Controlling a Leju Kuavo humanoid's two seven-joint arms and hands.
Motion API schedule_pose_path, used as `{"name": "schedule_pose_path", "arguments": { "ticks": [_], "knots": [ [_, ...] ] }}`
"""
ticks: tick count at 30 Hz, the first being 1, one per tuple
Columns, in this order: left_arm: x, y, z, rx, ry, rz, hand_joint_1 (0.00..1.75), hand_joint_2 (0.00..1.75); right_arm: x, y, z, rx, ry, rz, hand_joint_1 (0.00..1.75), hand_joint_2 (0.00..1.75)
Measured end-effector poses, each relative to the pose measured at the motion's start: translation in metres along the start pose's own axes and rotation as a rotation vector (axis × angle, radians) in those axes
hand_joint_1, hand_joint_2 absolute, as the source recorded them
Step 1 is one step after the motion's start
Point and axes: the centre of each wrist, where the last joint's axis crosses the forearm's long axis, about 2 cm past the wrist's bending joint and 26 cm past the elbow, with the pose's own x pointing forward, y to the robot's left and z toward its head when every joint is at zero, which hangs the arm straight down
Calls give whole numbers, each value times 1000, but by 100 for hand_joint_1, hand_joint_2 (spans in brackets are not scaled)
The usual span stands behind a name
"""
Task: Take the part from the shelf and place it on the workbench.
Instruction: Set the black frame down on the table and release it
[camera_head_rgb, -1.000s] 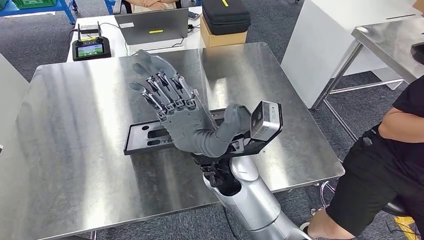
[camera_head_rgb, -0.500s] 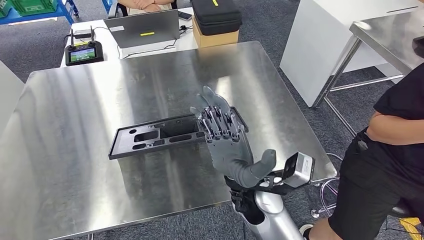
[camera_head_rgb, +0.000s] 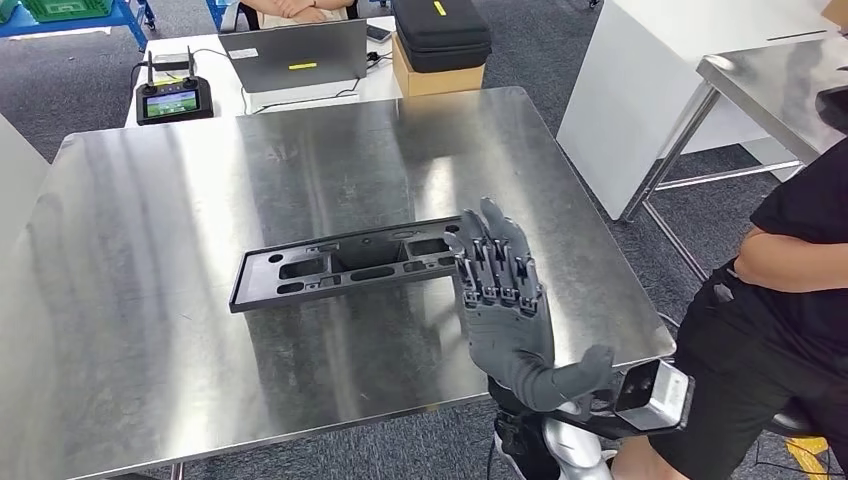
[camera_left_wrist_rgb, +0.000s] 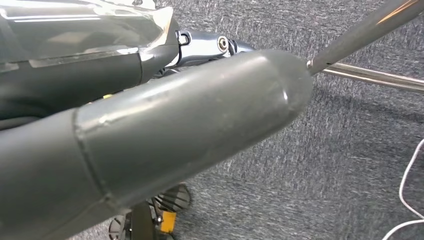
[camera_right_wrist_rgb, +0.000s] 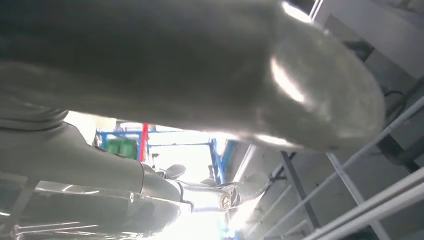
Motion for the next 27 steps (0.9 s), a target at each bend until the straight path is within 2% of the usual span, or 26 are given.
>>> {"name": "schedule_pose_path", "arguments": {
  "ticks": [6, 27],
  "knots": [
    [-1, -2, 1, -18, 7, -19, 0, 0, 12, -2, 15, -34, 14, 51, 0, 0],
    [0, -6, 1, -47, 11, -48, 0, 0, 21, 1, 22, -69, 5, 73, 0, 0]
  ]
}}
